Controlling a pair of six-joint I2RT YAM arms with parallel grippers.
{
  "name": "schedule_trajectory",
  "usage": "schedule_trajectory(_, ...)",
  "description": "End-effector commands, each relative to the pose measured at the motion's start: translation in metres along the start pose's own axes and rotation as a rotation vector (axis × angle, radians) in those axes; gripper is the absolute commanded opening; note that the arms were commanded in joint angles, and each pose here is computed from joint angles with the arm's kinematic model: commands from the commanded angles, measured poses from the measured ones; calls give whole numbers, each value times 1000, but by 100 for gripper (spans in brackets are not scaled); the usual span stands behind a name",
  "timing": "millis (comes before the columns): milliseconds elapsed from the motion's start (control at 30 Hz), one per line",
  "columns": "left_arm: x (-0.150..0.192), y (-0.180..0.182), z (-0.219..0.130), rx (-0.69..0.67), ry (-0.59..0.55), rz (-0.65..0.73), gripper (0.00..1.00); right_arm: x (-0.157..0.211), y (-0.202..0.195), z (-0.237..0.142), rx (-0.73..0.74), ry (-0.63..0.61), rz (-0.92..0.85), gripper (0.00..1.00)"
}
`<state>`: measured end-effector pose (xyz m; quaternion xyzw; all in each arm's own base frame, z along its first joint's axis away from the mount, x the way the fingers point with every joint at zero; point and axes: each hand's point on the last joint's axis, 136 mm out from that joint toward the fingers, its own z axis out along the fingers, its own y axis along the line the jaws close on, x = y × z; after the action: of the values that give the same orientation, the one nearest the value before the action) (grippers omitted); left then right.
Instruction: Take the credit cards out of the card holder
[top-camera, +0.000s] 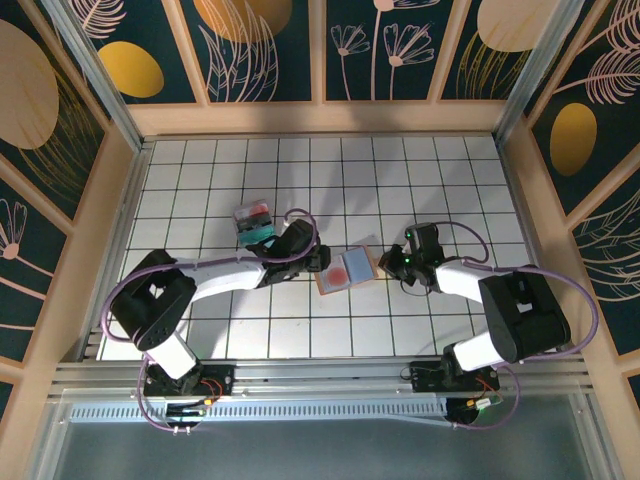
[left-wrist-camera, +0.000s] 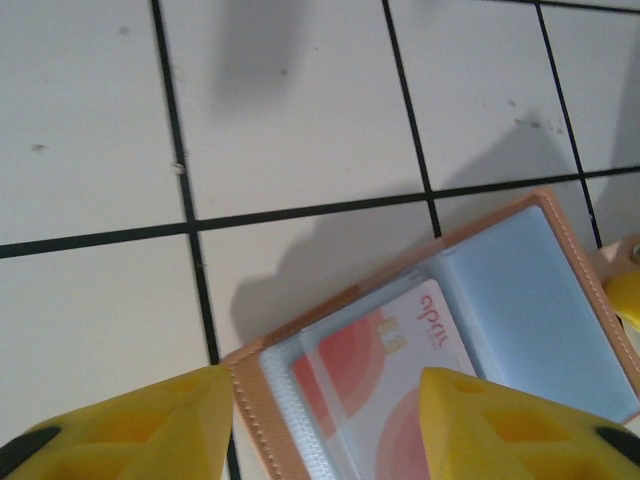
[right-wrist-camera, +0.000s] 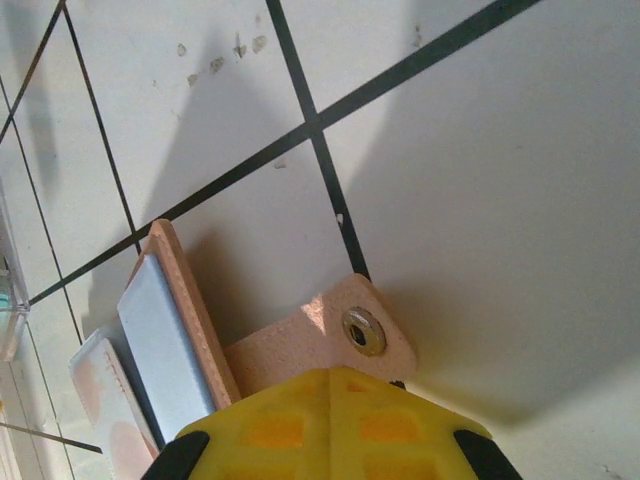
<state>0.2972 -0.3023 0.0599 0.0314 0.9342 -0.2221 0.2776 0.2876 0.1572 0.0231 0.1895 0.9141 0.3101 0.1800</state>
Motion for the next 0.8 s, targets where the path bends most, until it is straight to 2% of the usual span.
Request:
schedule_trajectory(0, 5, -14, 8, 59, 29, -11, 48, -8, 10, -6, -30, -23, -10, 4)
schedule_trajectory(200, 21, 3, 25, -2, 64, -2, 32, -10, 16, -26, -21, -67, -23, 5)
schedule_trajectory(333, 24, 5, 32, -6, 73, 31, 32, -17, 27, -48, -17, -117, -67, 5)
schedule_trajectory(500, 17, -11, 40, 61, 53, 109, 34, -16, 39, -63, -39, -151, -91, 7)
schedule_trajectory(633, 9, -25, 44, 108, 40, 159, 34, -10, 48, -64, -45, -152, -122, 10)
schedule_trajectory(767, 2, -25, 39, 89, 19, 136, 35, -4, 52, -57, -6, -134, -149, 12)
